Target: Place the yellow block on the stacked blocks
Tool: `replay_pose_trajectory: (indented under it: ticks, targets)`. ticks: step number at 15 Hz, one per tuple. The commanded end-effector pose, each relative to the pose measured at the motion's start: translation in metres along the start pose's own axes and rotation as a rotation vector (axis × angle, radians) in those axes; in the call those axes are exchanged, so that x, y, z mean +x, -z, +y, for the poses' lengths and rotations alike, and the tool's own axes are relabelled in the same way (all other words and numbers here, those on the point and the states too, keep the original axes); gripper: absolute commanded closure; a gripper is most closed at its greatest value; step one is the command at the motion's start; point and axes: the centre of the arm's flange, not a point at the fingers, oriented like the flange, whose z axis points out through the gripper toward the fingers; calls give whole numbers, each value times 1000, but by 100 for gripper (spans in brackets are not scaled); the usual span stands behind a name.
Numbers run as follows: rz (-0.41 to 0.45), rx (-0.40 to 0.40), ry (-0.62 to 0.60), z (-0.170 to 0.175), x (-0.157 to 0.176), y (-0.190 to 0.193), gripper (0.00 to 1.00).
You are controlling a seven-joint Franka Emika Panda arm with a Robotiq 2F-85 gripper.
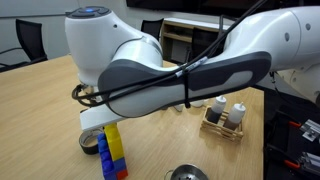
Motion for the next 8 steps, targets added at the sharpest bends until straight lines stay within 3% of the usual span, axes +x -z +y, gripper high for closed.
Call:
replay_pose_trajectory:
  ticks: [1,6,8]
  targets:
    - [36,-52,-32,29,-24,-20,90]
    - [23,-17,-11,18,-30,-23,90]
    - [24,-11,-9,17,-28,-22,40]
